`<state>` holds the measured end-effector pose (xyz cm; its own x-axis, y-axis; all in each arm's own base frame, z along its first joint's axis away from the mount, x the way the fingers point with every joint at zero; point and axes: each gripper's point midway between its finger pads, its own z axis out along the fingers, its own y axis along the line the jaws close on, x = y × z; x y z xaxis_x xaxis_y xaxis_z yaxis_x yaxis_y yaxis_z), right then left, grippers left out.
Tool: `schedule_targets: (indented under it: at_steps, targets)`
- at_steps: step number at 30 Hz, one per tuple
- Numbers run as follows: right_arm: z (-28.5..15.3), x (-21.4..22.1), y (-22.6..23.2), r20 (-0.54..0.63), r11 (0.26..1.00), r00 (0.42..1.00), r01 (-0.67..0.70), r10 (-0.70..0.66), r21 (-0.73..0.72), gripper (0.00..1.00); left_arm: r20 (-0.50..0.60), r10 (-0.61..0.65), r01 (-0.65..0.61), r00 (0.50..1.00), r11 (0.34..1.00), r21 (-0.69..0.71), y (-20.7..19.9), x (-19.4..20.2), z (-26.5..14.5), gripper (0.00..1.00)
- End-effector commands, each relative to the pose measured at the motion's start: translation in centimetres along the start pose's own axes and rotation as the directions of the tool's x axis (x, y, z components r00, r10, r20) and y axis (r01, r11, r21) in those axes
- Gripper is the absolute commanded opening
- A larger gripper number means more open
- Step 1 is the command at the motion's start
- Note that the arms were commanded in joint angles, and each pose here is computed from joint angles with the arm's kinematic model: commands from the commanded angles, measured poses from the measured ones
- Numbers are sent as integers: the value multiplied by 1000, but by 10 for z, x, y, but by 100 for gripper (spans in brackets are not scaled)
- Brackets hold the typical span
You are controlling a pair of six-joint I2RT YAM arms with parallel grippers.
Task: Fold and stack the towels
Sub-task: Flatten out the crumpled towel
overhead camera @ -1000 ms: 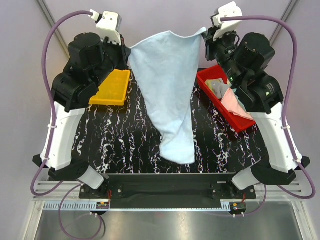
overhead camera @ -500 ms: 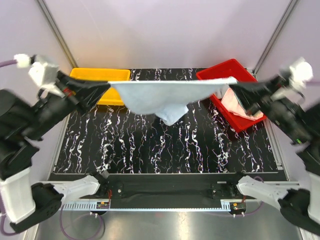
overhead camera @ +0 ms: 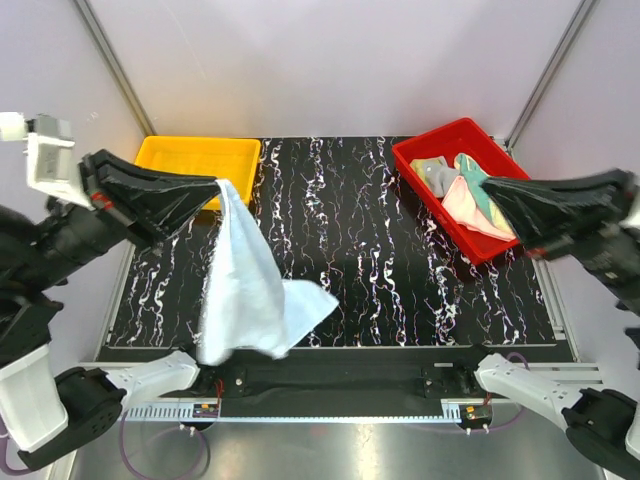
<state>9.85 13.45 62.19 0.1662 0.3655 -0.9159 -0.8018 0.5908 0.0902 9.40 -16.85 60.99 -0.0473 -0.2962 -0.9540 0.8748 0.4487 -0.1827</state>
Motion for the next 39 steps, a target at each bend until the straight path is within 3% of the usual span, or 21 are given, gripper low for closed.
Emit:
schedule_targets:
  at_steps: [1,3,4,5,7,8,10,11,12,13,14,16,17,18,20,22,29,34,39]
  targets:
    - [43,100,-38,-278,990,956,-65,97,121,18,-96,-57,45,994,990,-131,48,50,33,0]
    - [57,168,-50,-432,983,888,-100,157,152,31,-106,-76,50,992,972,-231,74,68,39,0]
    - [65,182,-49,-443,983,880,-126,174,135,40,-159,-113,64,981,956,-286,92,99,44,0]
    - [65,217,-51,-493,973,840,-168,225,158,45,-163,-149,87,975,938,-334,103,110,46,0]
    - [74,236,-53,-479,965,839,-209,259,157,52,-176,-201,117,964,910,-398,128,138,51,0]
    - [70,268,-58,-511,948,800,-241,315,207,52,-225,-285,159,932,878,-452,145,180,53,0]
    - [71,290,-67,-498,926,784,-266,370,268,54,-229,-381,218,896,826,-520,175,217,57,0]
    - [62,321,-75,-526,907,747,-263,407,328,54,-265,-450,238,853,787,-570,191,256,51,0]
    - [58,337,-80,-528,889,726,-267,440,373,54,-261,-489,259,832,759,-597,202,270,51,0]
    - [59,347,-86,-506,870,726,-271,465,411,54,-243,-571,285,784,680,-676,230,296,45,0]
    - [51,375,-89,-509,828,674,-298,535,476,53,-242,-614,294,751,639,-711,243,313,39,0]
    - [55,391,-93,-454,779,660,-347,599,523,52,-228,-711,319,665,547,-774,272,351,26,0]
    - [51,414,-91,-429,719,604,-392,671,574,50,-223,-733,320,643,521,-791,280,360,21,0]
    - [63,415,-82,-402,715,611,-442,682,542,50,-218,-751,324,623,502,-802,286,370,17,0]
    - [67,441,-76,-395,692,596,-424,699,585,49,-198,-771,322,605,465,-825,305,381,9,0]
    - [75,460,-64,-420,710,611,-369,671,599,50,-195,-782,316,592,448,-836,319,388,6,0]
    - [129,538,-25,-538,757,564,-277,627,592,48,-142,-814,355,563,394,-848,362,396,12,0]
    - [104,593,-26,-597,745,494,-175,632,644,48,-124,-810,325,573,363,-874,389,399,11,0]
    - [65,624,-65,-675,762,482,22,559,647,46,-161,-789,327,594,419,-847,402,395,25,0]
